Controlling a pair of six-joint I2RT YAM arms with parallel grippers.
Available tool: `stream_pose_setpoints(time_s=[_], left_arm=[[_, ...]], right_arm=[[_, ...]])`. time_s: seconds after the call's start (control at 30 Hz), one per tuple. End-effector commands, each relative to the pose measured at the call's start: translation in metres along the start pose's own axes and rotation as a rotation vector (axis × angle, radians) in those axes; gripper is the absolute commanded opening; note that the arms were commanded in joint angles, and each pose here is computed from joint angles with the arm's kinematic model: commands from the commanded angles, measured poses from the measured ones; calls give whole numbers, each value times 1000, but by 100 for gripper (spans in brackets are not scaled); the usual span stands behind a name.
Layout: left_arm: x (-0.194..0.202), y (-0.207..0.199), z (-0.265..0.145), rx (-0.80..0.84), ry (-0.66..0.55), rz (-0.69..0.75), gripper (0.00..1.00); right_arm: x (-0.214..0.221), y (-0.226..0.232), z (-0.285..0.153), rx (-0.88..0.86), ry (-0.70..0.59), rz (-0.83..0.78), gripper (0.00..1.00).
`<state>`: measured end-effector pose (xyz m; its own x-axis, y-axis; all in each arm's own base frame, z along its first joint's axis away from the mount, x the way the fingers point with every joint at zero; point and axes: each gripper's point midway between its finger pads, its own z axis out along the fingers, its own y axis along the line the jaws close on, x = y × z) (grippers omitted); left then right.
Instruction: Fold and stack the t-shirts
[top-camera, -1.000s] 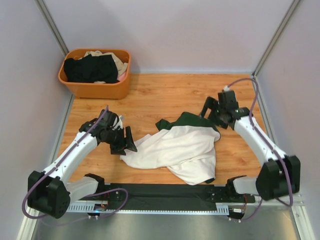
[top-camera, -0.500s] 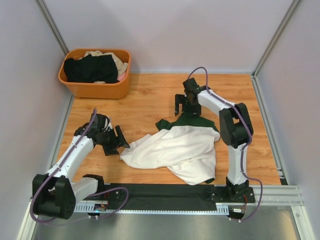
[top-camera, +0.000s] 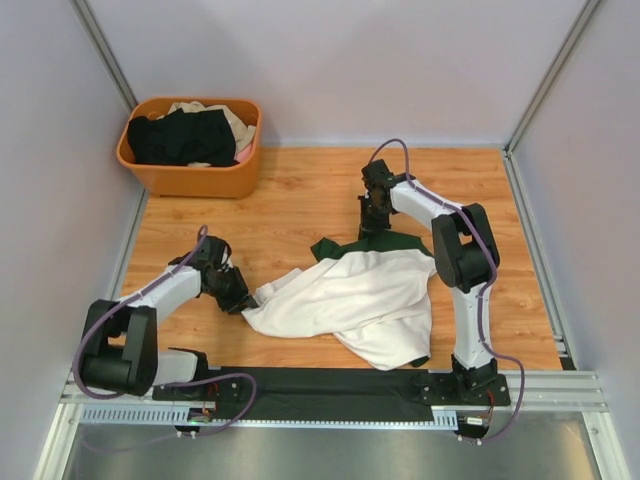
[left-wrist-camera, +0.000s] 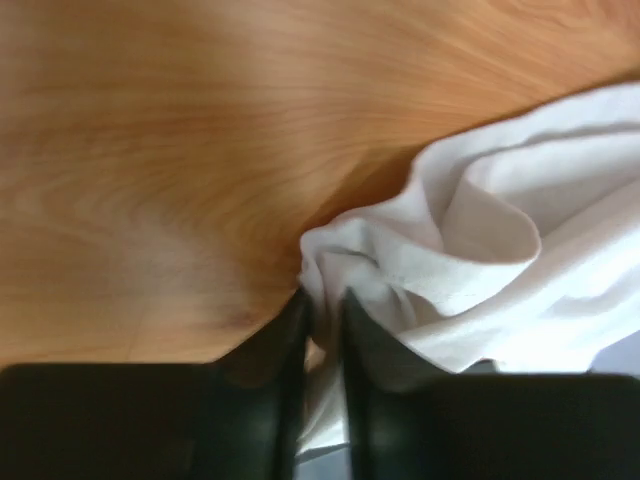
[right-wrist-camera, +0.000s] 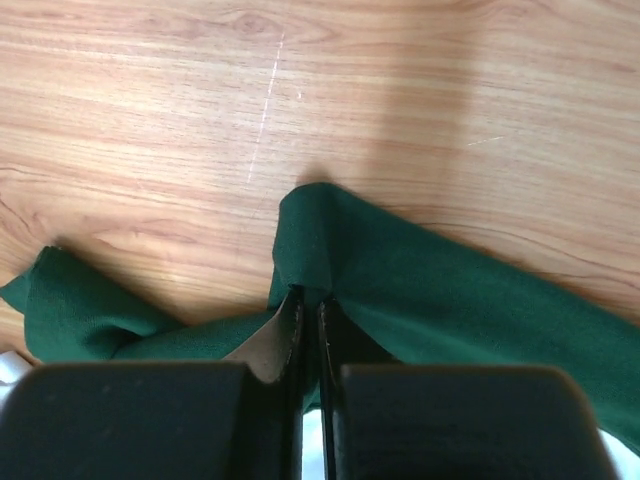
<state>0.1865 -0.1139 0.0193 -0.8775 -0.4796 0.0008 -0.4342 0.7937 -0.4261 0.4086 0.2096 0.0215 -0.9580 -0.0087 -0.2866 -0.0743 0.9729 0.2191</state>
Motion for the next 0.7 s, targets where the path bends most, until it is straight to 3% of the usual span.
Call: stream_pose_setpoints(time_s=[0.0, 0.07, 0.13, 0.17, 0.23, 0.3, 0.33, 0.37, 0.4, 0.43, 0.47, 0.5, 0.57, 0.6, 0.63, 0.67], left_arm=[[-39, -48, 1, 89, -111, 104, 18], [-52, -63, -9, 97, -133, 114, 0], [-78, -97, -39, 142, -210, 153, 0], [-84, -101, -51, 120, -229, 160, 0], [-114, -141, -97, 173, -340, 203, 0], [-128, -158, -132, 191, -379, 205, 0], [-146, -186, -170, 245, -453, 239, 0], [-149, -187, -187, 234, -458, 229, 0], [-159, -212, -233, 294, -546, 260, 0], [-159, -211, -243, 277, -540, 262, 0], [-162, -214, -262, 285, -577, 265, 0], [-161, -224, -295, 321, -648, 291, 0], [-155, -213, -308, 283, -695, 296, 0], [-144, -205, -321, 286, -731, 299, 0], [-141, -199, -320, 277, -749, 295, 0], [-135, -180, -293, 231, -697, 280, 0]], right_arm=[[-11, 8, -17, -32, -30, -31, 0], [-41, 14, -46, -50, -103, -32, 0], [-66, 5, -75, -40, -143, -5, 0], [-103, 15, -113, -72, -254, -8, 0], [-130, 4, -156, -83, -327, 35, 0], [-173, 15, -238, -142, -541, 27, 0], [-184, 9, -269, -153, -611, 41, 0], [-189, 12, -308, -180, -699, 37, 0], [-192, 12, -341, -198, -775, 36, 0], [-197, 4, -366, -201, -849, 48, 0], [-183, 6, -418, -223, -950, 36, 0], [-175, -8, -405, -184, -922, 60, 0], [-147, -10, -466, -183, -1082, 31, 0], [-141, -19, -443, -160, -1074, 42, 0], [-112, -21, -472, -159, -1146, 42, 0], [-100, -28, -470, -142, -1157, 68, 0]])
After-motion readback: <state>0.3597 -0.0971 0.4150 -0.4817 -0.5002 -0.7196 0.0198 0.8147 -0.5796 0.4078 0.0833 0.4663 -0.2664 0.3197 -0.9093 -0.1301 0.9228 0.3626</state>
